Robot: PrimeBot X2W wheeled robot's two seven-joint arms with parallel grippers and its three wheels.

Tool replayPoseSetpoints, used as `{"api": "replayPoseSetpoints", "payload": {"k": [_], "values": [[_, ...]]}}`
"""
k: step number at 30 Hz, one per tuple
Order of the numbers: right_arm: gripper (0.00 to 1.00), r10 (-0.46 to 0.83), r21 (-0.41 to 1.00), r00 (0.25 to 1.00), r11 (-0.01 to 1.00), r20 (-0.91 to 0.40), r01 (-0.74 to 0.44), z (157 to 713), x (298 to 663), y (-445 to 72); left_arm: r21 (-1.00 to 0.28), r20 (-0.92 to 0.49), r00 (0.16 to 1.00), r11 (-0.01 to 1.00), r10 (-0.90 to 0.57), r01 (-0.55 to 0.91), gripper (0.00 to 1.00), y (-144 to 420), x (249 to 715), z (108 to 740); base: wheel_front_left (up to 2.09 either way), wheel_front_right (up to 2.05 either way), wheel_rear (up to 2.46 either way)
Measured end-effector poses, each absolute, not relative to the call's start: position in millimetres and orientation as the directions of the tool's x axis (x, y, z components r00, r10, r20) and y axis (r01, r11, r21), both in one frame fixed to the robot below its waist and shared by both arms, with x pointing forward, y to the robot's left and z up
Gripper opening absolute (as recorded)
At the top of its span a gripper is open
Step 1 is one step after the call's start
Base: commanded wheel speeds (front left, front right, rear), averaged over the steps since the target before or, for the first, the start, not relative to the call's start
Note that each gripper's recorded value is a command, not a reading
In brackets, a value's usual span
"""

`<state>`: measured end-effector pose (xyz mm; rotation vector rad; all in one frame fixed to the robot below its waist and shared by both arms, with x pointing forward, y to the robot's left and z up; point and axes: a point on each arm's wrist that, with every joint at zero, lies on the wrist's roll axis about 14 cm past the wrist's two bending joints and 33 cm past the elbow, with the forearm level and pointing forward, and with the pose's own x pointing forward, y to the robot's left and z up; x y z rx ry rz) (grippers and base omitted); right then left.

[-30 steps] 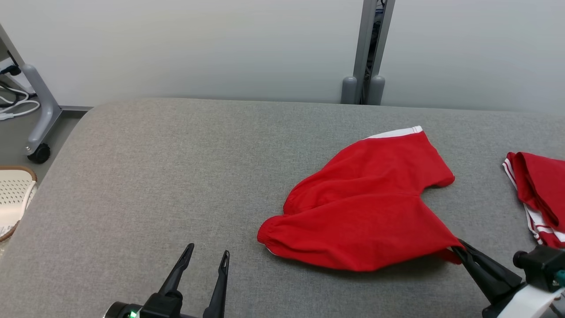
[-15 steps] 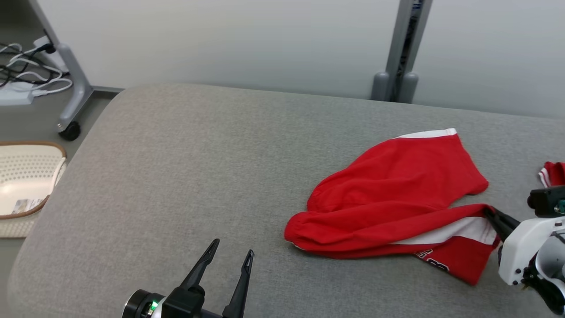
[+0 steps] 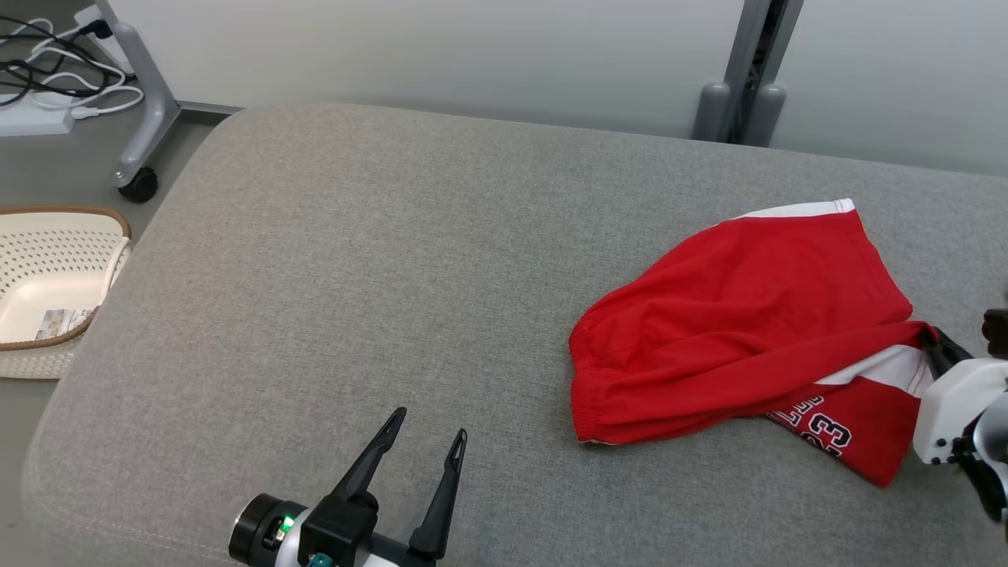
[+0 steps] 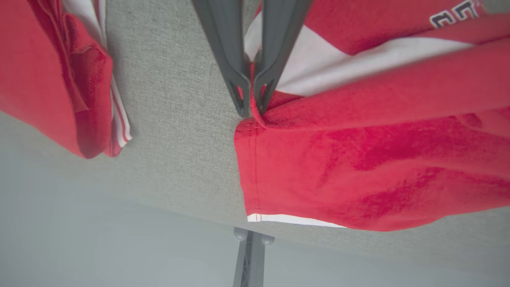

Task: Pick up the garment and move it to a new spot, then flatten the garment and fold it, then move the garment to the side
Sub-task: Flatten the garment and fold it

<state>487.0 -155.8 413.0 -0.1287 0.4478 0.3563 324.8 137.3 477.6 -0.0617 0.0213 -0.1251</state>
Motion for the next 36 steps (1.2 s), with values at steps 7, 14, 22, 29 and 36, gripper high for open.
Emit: {"api": "replayPoseSetpoints", "payload": {"k": [7,14,22,29,36], "values": [[1.0,0.286,-0.055,0.872,0.941,-0.398,-0.334,413,487,-157,-0.065,-0.018,0.987,0.985,-0.16,0.158,1.0,128,332,477,0.0,0.0,0.0],[1.0,0.264,-0.048,0.923,0.957,-0.28,-0.288,443,478,-177,-0.031,-0.043,0.958,0.958,-0.285,0.284,1.0,100,330,468,0.0,0.0,0.0],[1.0,0.231,0.002,0.947,0.972,-0.222,-0.237,439,429,-185,0.233,-0.102,0.86,0.828,-0.5,0.51,1.0,66,336,458,0.0,0.0,0.0],[1.0,0.186,0.011,0.973,0.983,-0.139,-0.186,455,406,-192,0.33,-0.174,0.779,0.71,-0.602,0.622,1.0,45,341,444,0.0,0.0,0.0],[1.0,0.175,0.013,0.982,0.985,-0.075,-0.175,469,382,-190,0.368,-0.205,0.727,0.637,-0.655,0.678,1.0,23,348,438,0.0,0.0,0.0]]}}
